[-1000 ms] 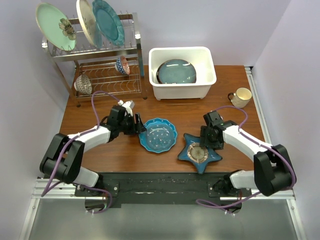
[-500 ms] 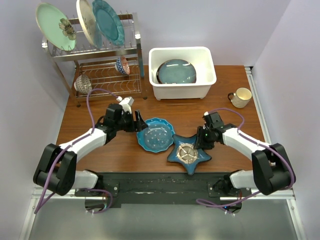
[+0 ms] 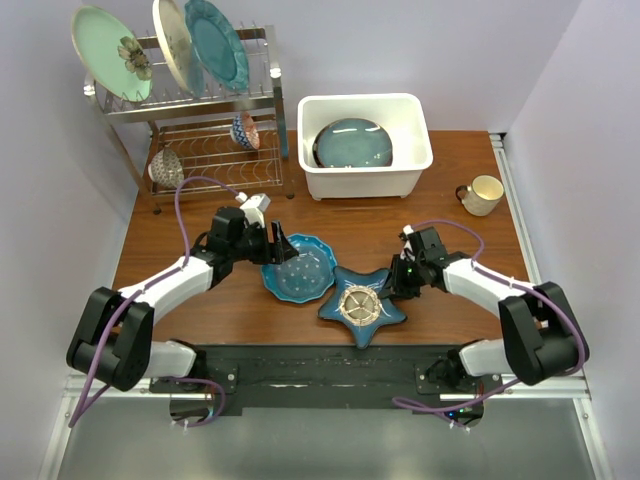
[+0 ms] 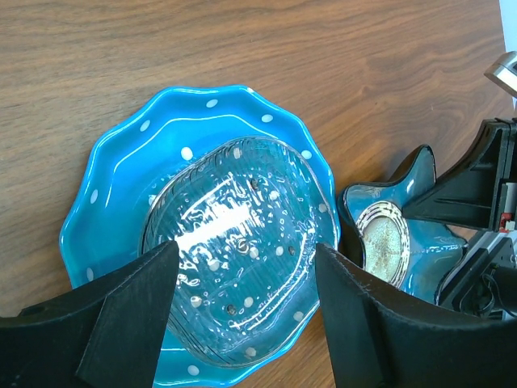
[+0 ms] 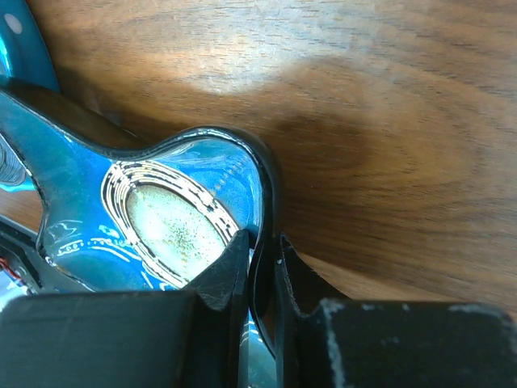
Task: Place the plates into the plastic bin on the countertop
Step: Pick up the plate at the center of the board.
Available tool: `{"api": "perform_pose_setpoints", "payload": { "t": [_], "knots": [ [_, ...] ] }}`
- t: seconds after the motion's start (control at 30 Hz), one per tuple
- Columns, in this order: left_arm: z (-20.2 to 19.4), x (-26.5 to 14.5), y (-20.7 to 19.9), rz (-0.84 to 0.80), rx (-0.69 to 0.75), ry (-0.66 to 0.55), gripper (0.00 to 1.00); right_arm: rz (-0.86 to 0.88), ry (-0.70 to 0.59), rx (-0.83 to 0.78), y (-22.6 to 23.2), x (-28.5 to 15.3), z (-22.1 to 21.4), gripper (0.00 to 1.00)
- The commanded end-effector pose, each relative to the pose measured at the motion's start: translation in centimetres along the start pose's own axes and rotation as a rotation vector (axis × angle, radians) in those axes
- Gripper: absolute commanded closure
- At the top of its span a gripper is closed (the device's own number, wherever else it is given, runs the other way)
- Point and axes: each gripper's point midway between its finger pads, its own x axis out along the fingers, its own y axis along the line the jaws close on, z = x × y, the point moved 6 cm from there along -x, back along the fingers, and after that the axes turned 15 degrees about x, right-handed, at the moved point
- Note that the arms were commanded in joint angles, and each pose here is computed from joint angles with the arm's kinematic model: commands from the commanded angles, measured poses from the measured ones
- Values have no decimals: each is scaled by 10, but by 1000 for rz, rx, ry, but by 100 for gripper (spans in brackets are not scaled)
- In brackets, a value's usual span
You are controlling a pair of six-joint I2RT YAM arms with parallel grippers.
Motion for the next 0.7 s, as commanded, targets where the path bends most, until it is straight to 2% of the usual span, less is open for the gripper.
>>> {"api": "perform_pose_setpoints", "payload": {
  "t": [0.0, 0.23, 0.67],
  "knots": [
    [16, 0, -2, -22, 54, -58, 27, 10, -16, -23, -1, -4, -4, 100],
    [21, 1, -3, -27, 52, -66, 27, 62, -74, -65, 20, -24, 7, 100],
    [22, 0, -2, -10, 50, -62, 27, 127, -58, -113, 40, -45, 9, 100]
  ]
}}
